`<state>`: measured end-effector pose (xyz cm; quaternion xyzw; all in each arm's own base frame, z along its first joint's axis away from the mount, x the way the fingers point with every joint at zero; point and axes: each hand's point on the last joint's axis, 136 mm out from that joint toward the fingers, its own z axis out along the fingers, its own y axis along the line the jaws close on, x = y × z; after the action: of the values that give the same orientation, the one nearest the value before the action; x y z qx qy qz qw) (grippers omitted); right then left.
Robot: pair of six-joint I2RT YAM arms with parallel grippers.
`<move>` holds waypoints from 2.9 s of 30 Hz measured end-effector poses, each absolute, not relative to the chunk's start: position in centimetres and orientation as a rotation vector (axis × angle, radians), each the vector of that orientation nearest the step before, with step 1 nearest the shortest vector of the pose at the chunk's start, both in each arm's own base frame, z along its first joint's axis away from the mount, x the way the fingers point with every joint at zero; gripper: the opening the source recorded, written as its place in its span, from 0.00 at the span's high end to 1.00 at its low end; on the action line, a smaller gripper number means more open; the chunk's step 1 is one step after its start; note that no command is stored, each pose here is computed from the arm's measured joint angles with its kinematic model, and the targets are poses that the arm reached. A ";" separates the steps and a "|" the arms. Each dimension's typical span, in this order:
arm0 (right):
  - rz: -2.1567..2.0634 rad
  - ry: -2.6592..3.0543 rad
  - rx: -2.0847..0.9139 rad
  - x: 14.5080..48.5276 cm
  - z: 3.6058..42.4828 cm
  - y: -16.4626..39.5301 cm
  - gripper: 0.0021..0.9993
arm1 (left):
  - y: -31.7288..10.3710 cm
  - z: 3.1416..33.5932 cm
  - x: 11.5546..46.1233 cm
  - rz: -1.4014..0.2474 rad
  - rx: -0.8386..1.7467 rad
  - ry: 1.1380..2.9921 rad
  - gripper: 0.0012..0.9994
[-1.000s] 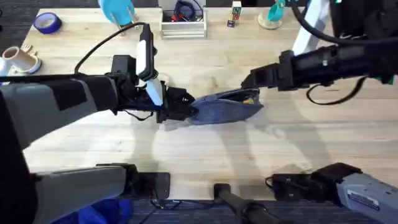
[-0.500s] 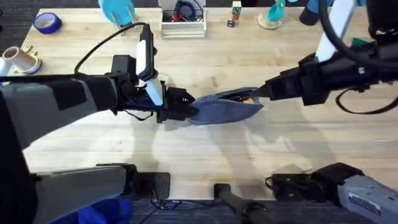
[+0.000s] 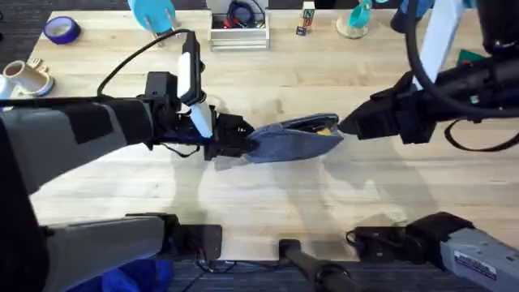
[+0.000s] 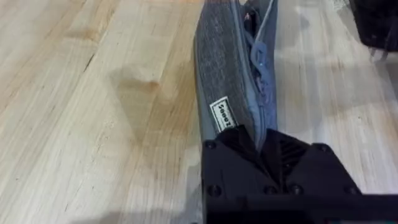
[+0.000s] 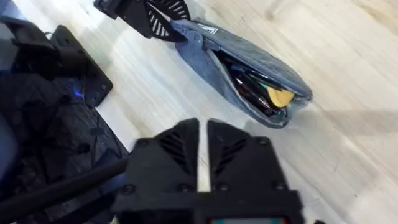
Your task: Unzip the bag, pick up the pens from the table one at a time and place them inside, then zip the bag closed.
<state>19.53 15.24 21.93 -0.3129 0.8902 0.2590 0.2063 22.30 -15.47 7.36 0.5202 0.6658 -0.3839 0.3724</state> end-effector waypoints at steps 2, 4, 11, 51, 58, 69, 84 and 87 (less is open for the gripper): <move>0.719 2.479 -0.874 19.5 21.9 15.2 0.77 | -15.5 7.4 22.3 -0.984 1.333 1.707 0.96; 0.718 2.479 -0.875 19.5 21.9 15.2 0.48 | -15.5 7.3 22.3 -0.985 1.333 1.708 0.96; 0.707 2.468 -0.897 19.6 21.9 15.2 0.00 | -15.5 7.3 22.3 -0.985 1.333 1.708 0.96; 0.541 1.891 -1.698 20.9 19.9 22.6 0.00 | -15.5 7.3 22.3 -0.985 1.333 1.708 0.96; 0.557 1.877 -1.788 20.5 18.3 23.5 0.07 | -15.5 7.3 22.3 -0.985 1.333 1.708 0.96; 0.386 1.828 -1.962 21.0 15.4 24.4 0.00 | -15.5 7.3 22.3 -0.986 1.333 1.708 0.96; 0.357 1.816 -1.968 23.1 13.3 25.8 0.00 | -15.5 7.3 22.3 -0.986 1.333 1.708 0.96; 0.357 1.814 -1.970 23.1 13.3 25.8 0.00 | -15.5 7.3 22.3 -0.986 1.332 1.708 0.96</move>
<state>23.13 25.84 13.33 -0.7116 0.6553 0.1288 0.2184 22.26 -15.47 7.35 0.5197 0.6663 -0.3845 0.3716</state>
